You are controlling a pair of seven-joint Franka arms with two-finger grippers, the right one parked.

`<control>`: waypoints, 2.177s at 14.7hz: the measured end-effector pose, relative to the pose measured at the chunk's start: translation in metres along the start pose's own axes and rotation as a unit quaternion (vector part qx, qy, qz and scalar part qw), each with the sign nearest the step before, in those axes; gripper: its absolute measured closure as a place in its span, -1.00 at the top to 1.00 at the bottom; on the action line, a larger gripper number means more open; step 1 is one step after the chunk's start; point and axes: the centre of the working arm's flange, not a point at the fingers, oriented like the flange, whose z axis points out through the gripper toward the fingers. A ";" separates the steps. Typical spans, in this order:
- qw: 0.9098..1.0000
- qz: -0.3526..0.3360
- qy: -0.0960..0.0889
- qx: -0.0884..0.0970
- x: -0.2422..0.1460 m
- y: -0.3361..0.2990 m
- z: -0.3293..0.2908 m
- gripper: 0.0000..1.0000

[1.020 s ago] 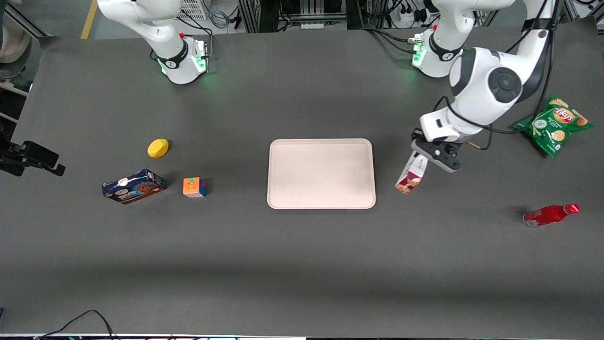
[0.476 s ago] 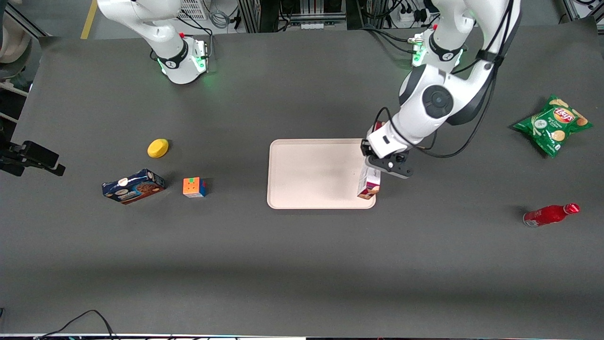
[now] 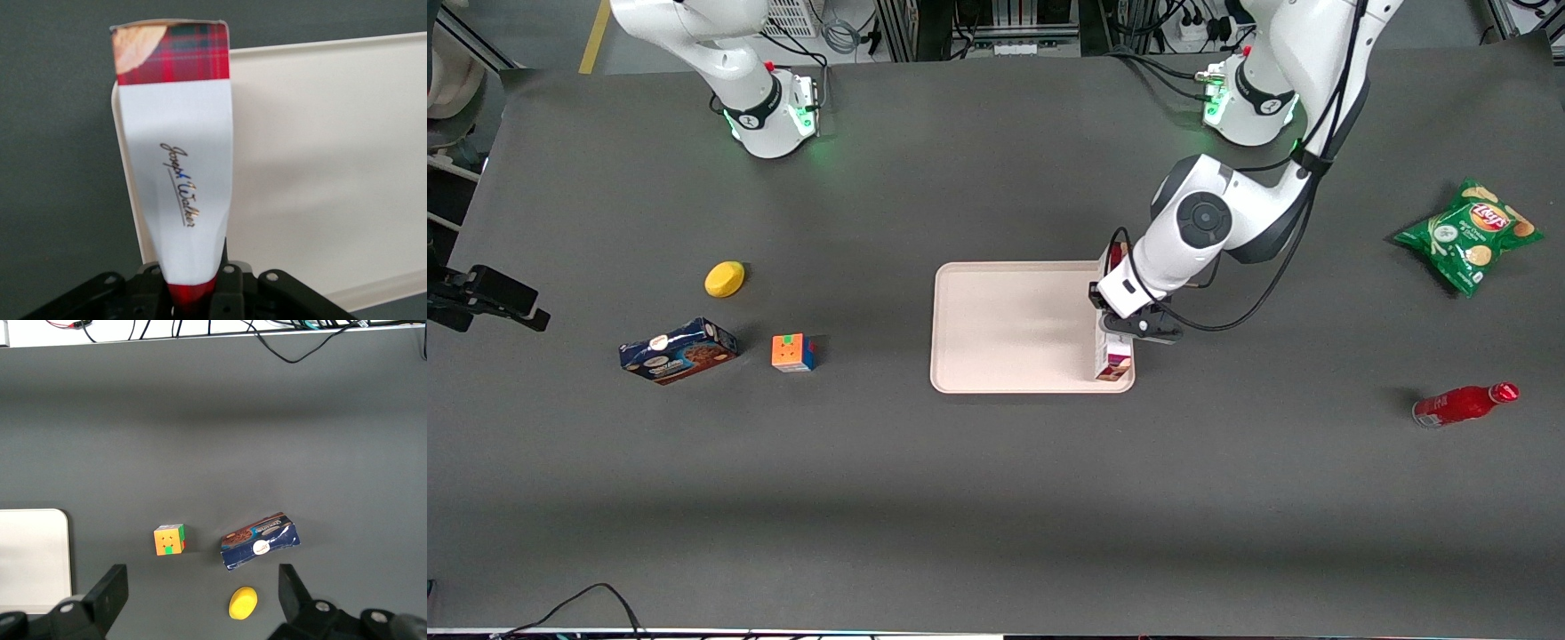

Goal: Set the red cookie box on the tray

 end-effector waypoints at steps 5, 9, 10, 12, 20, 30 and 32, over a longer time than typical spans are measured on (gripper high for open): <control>1.000 -0.016 -0.003 0.022 -0.006 0.005 0.015 -0.57; 0.999 -0.029 -0.008 0.023 -0.007 0.004 0.023 -0.57; 0.999 -0.033 -0.009 0.023 -0.007 0.004 0.024 -0.57; 0.999 -0.036 -0.010 0.022 -0.007 0.003 0.027 -0.52; 0.999 -0.041 -0.007 0.018 -0.005 0.002 0.031 0.35; 0.998 -0.039 0.016 0.036 0.054 -0.009 -0.060 1.00; 0.998 -0.035 0.023 0.056 0.072 -0.035 -0.112 1.00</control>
